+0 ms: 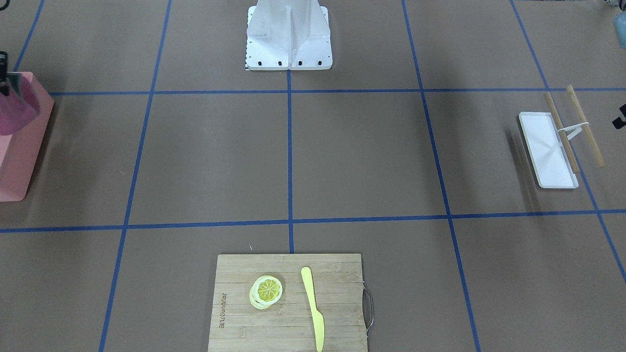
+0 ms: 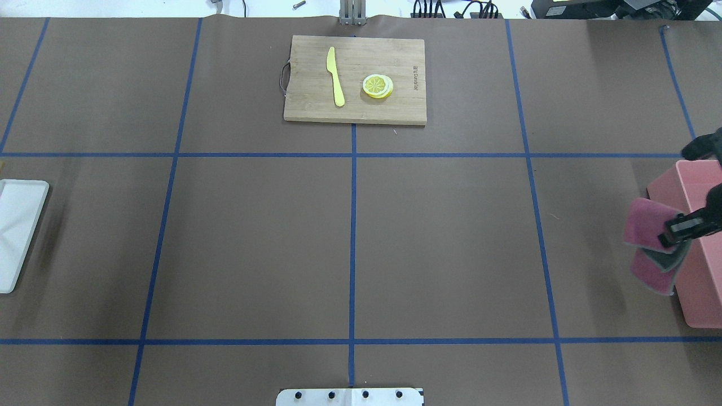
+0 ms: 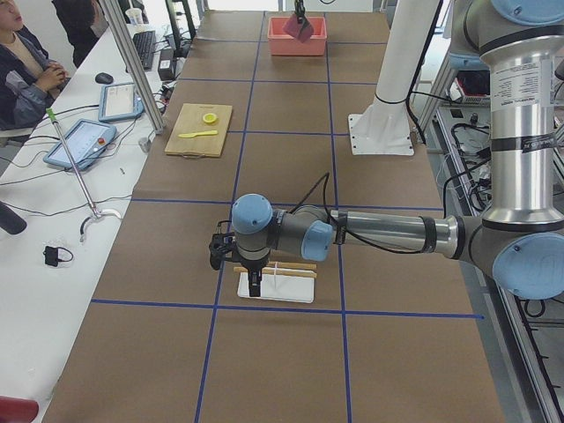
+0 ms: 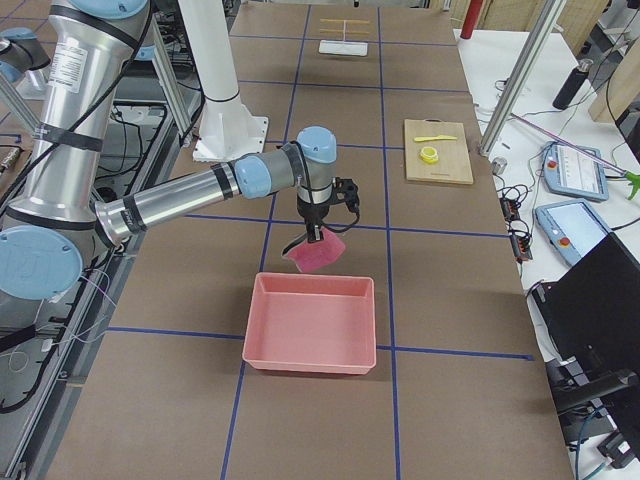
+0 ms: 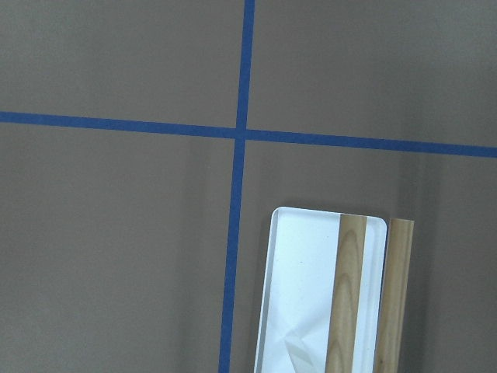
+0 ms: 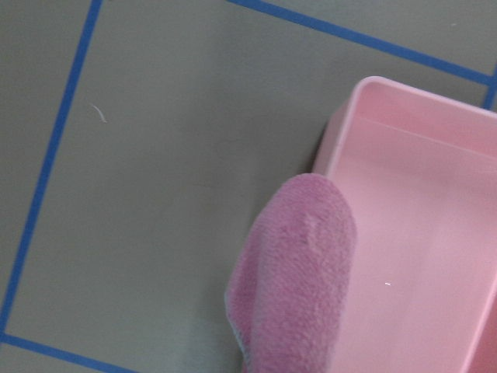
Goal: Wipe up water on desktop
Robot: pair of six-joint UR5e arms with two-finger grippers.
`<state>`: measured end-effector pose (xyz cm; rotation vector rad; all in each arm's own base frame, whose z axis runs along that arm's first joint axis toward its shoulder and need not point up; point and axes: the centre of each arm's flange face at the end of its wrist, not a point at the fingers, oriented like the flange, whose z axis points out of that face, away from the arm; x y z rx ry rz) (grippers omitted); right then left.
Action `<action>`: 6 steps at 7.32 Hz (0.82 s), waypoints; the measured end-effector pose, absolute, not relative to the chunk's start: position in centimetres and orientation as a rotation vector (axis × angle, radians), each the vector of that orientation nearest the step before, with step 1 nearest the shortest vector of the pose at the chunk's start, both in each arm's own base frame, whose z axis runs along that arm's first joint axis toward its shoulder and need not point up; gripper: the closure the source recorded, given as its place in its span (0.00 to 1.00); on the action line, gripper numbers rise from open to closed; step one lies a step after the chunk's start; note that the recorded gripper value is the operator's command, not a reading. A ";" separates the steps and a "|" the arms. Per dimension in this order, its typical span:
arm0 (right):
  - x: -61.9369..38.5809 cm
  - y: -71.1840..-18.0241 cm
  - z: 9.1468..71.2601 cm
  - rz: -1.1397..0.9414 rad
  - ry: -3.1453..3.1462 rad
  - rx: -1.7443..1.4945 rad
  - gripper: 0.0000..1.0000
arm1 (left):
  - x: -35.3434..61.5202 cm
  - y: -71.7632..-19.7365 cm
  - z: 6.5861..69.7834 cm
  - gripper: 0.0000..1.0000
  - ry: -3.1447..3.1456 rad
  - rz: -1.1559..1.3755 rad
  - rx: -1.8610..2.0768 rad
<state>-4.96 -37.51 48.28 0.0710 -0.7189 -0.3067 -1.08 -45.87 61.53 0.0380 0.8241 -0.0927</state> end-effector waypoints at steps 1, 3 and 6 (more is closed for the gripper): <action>-1.5 -37.9 48.9 -0.352 -0.695 0.064 0.91 | -1.1 -45.9 61.4 0.02 0.825 -0.093 0.039; 1.6 -38.1 50.6 -0.396 -0.667 0.020 0.00 | -1.1 -45.9 61.2 0.02 0.827 -0.093 0.041; 2.1 -38.5 53.9 -0.385 -0.668 -0.045 0.00 | -0.7 -45.9 61.3 0.02 0.860 -0.090 0.026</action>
